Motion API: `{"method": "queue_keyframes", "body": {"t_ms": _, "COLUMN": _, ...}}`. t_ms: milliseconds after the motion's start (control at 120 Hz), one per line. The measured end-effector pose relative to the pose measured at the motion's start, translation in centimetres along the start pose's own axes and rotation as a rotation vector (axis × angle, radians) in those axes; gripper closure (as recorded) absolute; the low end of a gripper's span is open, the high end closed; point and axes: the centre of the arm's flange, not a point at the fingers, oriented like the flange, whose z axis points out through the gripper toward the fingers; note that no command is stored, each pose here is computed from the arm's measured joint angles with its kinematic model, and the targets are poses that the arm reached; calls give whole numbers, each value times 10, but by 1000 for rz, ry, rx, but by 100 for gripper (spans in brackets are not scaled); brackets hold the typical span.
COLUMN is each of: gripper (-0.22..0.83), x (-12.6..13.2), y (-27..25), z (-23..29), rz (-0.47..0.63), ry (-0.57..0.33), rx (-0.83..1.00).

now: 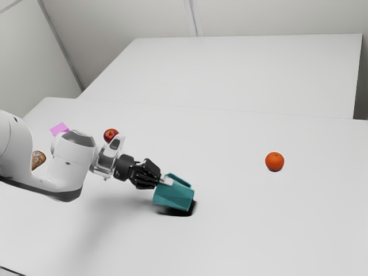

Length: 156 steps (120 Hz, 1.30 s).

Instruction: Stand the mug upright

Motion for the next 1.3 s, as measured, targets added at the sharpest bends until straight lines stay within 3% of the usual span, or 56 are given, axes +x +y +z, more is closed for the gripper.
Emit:
{"method": "queue_keyframes", "body": {"t_ms": 142, "gripper": 77, "x": 6, "y": 18, "z": -2, "rz": 54, "ry": 15, "rx": 20}}
{"method": "queue_keyframes", "body": {"t_ms": 233, "gripper": 78, "x": 33, "y": 48, "z": -12, "rz": 172, "ry": -1, "rx": 98}}
{"method": "queue_keyframes", "body": {"t_ms": 392, "gripper": 78, "x": 105, "y": 104, "z": -30, "rz": 477, "ry": -165, "rx": 449}}
{"method": "queue_keyframes", "body": {"t_ms": 542, "gripper": 78, "x": 146, "y": 140, "z": 13, "rz": 664, "ry": -326, "rx": 733}}
{"method": "queue_keyframes", "body": {"t_ms": 742, "gripper": 78, "x": 150, "y": 118, "z": 55, "rz": 627, "ry": -423, "rx": 915}}
{"method": "queue_keyframes", "body": {"t_ms": 842, "gripper": 77, "x": 149, "y": 108, "z": 63, "rz": 583, "ry": -423, "rx": 966}}
{"method": "queue_keyframes", "body": {"t_ms": 1058, "gripper": 33, "x": 150, "y": 108, "z": 63, "rz": 497, "ry": -370, "rx": 998}}
{"method": "queue_keyframes", "body": {"t_ms": 1175, "gripper": 19, "x": 150, "y": 118, "z": 57, "rz": 467, "ry": -333, "rx": 1004}}
{"method": "queue_keyframes", "body": {"t_ms": 1300, "gripper": 12, "x": 145, "y": 191, "z": 11, "rz": 472, "ry": -243, "rx": 982}}
